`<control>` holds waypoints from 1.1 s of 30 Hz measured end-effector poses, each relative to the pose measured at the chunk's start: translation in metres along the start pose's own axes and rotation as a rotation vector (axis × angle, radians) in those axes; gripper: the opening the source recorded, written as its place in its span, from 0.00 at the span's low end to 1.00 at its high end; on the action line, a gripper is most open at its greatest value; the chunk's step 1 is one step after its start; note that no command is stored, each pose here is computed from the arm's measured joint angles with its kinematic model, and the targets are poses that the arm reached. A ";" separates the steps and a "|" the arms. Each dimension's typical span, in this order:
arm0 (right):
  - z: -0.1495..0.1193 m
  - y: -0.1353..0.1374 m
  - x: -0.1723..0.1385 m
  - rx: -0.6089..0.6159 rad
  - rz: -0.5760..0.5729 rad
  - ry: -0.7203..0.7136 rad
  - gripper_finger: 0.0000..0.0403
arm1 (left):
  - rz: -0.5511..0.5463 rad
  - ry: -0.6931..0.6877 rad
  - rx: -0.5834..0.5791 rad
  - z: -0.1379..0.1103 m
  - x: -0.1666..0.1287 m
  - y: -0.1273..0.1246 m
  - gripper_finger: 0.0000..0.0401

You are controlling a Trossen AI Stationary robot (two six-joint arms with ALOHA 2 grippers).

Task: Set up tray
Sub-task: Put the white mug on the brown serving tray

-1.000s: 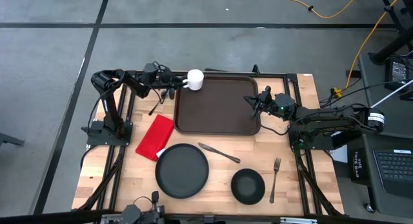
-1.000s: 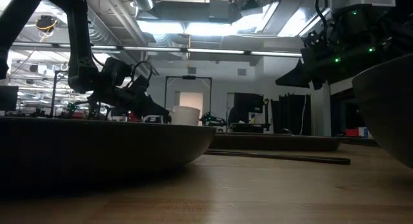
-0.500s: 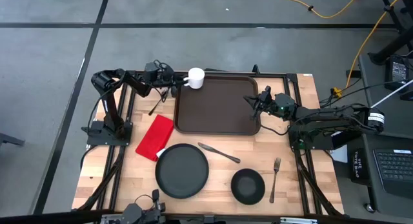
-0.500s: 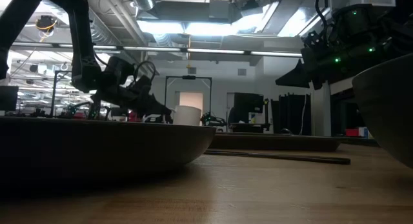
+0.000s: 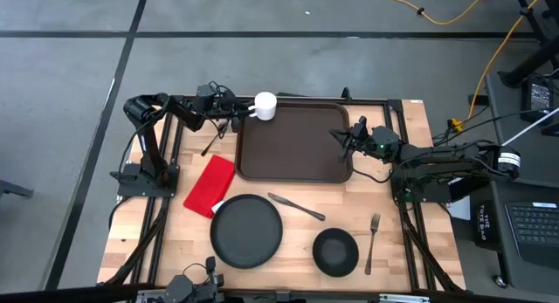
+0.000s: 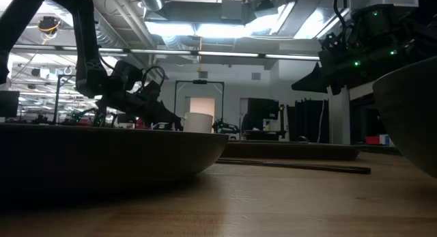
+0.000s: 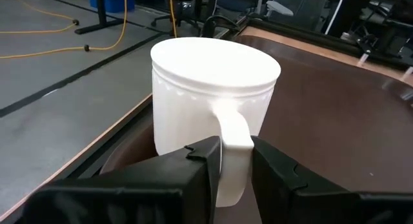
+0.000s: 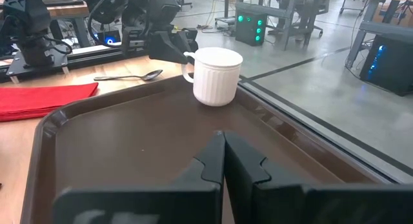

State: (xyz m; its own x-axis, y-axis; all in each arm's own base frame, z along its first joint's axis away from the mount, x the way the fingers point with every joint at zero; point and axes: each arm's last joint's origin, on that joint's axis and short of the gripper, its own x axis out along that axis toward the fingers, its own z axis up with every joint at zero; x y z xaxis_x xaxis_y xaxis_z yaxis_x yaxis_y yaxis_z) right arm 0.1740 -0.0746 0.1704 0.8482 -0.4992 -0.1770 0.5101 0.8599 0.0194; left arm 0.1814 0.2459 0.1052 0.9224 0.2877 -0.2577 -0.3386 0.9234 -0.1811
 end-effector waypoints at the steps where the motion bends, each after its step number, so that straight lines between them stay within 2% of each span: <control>1: 0.000 0.000 0.000 0.001 0.000 0.000 0.03 | 0.000 0.000 0.000 0.000 0.000 0.000 0.18; 9: 0.000 0.000 0.000 0.002 0.000 0.000 0.03 | 0.046 0.001 0.000 0.000 0.000 0.001 0.18; 24: 0.000 0.000 0.000 0.002 0.000 0.000 0.03 | 0.034 0.006 -0.028 -0.001 0.001 -0.001 0.19; 28: 0.000 0.000 0.000 0.002 0.000 0.000 0.03 | 0.023 0.009 -0.027 -0.001 0.003 -0.003 0.22; 33: 0.000 0.000 0.000 0.005 0.001 0.000 0.03 | 0.016 0.010 -0.048 -0.001 0.004 -0.006 0.32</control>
State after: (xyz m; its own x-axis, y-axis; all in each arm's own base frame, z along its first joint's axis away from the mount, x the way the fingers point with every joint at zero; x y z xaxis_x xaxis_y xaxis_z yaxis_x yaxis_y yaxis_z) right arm 0.1740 -0.0746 0.1704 0.8486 -0.4986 -0.1770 0.5102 0.8597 0.0241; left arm 0.1873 0.2420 0.1046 0.9151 0.2992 -0.2704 -0.3617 0.9055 -0.2220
